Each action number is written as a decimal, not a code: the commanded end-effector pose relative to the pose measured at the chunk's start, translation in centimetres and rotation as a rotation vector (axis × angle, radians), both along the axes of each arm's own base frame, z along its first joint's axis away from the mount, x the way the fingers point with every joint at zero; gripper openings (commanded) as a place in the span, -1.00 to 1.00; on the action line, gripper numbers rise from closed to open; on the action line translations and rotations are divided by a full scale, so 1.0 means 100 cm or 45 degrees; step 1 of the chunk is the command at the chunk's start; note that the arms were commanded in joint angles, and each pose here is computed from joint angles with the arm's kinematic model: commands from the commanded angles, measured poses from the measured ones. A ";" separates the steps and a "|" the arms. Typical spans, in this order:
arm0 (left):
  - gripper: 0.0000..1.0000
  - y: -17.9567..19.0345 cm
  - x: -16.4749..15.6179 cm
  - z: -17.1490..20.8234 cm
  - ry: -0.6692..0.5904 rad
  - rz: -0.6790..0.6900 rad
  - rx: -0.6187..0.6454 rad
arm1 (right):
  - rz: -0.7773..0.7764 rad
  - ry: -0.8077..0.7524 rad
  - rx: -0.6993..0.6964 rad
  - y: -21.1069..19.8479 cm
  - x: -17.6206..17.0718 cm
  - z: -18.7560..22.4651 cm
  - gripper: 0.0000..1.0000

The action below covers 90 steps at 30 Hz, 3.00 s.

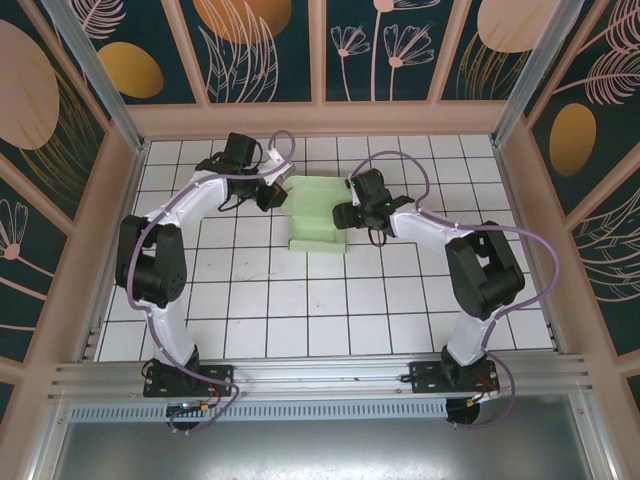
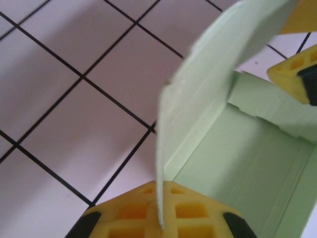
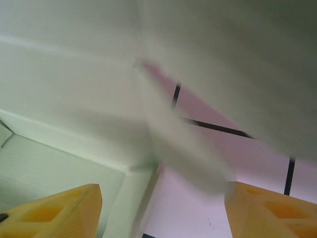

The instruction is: Fold the paper box

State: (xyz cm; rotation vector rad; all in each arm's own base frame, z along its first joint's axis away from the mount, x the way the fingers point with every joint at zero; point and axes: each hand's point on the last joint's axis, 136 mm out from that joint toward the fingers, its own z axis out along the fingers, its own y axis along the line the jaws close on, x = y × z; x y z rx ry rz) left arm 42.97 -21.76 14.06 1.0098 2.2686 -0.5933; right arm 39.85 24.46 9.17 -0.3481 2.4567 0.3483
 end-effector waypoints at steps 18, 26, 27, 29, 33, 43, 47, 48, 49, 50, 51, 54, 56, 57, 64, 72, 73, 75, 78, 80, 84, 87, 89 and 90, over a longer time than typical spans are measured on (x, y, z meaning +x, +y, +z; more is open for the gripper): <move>-1.00 -0.005 -0.016 0.035 -0.086 0.219 -0.353 | -0.067 0.025 -0.004 -0.002 -0.019 -0.009 0.00; -1.00 -0.004 -0.012 0.023 -0.041 0.229 -0.310 | -0.022 -0.013 -0.073 -0.009 -0.005 -0.006 -0.07; -1.00 -0.004 -0.011 0.022 -0.034 0.233 -0.304 | -0.020 -0.024 -0.067 -0.010 -0.004 -0.002 -0.07; -1.00 -0.004 -0.009 0.015 -0.008 0.236 -0.288 | -0.022 -0.043 -0.061 -0.012 -0.001 0.005 -0.04; -1.00 -0.004 -0.005 0.007 0.036 0.234 -0.263 | -0.054 -0.045 -0.061 -0.024 0.007 0.006 0.00; -1.00 -0.005 -0.002 0.005 0.061 0.209 -0.232 | -0.063 0.009 -0.063 -0.027 0.033 -0.012 -0.20; -1.00 -0.005 -0.002 0.002 0.065 0.204 -0.229 | -0.050 0.045 -0.056 -0.027 0.041 -0.021 -0.43; -1.00 -0.005 -0.003 0.002 0.065 0.204 -0.226 | -0.041 0.055 -0.047 -0.026 0.041 -0.024 -0.49; -1.00 -0.005 -0.002 0.002 0.063 0.204 -0.225 | -0.031 0.066 -0.038 -0.025 0.042 -0.026 -0.52; -1.00 -0.005 -0.002 0.002 0.063 0.202 -0.224 | -0.014 0.074 -0.027 -0.022 0.042 -0.027 -0.56; -1.00 -0.005 -0.002 0.001 0.065 0.202 -0.223 | 0.001 0.083 -0.017 -0.020 0.041 -0.029 -0.56; -1.00 -0.005 -0.001 0.001 0.065 0.197 -0.222 | 0.041 0.103 -0.004 -0.016 0.038 -0.032 -0.57; -1.00 -0.005 -0.001 0.000 0.065 0.196 -0.221 | 0.042 0.103 -0.001 -0.017 0.038 -0.034 -0.61; -1.00 -0.005 -0.001 0.001 0.065 0.195 -0.223 | 0.045 0.110 -0.001 -0.018 0.037 -0.036 -0.63; -1.00 -0.005 -0.001 -0.004 0.075 0.194 -0.215 | 0.067 0.107 0.028 -0.016 0.035 -0.032 -0.63; -1.00 -0.003 -0.001 -0.006 0.076 0.198 -0.196 | -0.032 -0.042 0.014 -0.030 0.044 0.005 -0.28; -1.00 -0.004 -0.002 -0.006 0.078 0.194 -0.197 | -0.025 -0.043 0.018 -0.029 0.043 0.007 -0.26; -1.00 -0.004 -0.002 -0.007 0.079 0.193 -0.197 | -0.005 -0.034 0.039 -0.025 0.043 0.007 -0.23; -1.00 -0.004 -0.002 -0.008 0.081 0.189 -0.198 | 0.032 0.002 0.066 -0.017 0.040 0.000 -0.21; -1.00 -0.004 -0.002 -0.008 0.080 0.188 -0.196 | 0.051 0.039 0.059 -0.013 0.038 -0.010 -0.28; -1.00 -0.003 -0.003 -0.010 0.082 0.190 -0.187 | 0.092 0.106 0.061 -0.006 0.033 -0.027 -0.45; -1.00 -0.003 -0.003 -0.011 0.086 0.190 -0.185 | 0.099 0.128 0.054 -0.005 0.031 -0.034 -0.60; -1.00 -0.002 -0.003 -0.011 0.084 0.189 -0.183 | 0.111 0.141 0.048 -0.004 0.029 -0.037 -0.74; -1.00 -0.003 -0.003 -0.011 0.084 0.187 -0.186 | 0.116 0.147 0.040 -0.004 0.028 -0.040 -0.76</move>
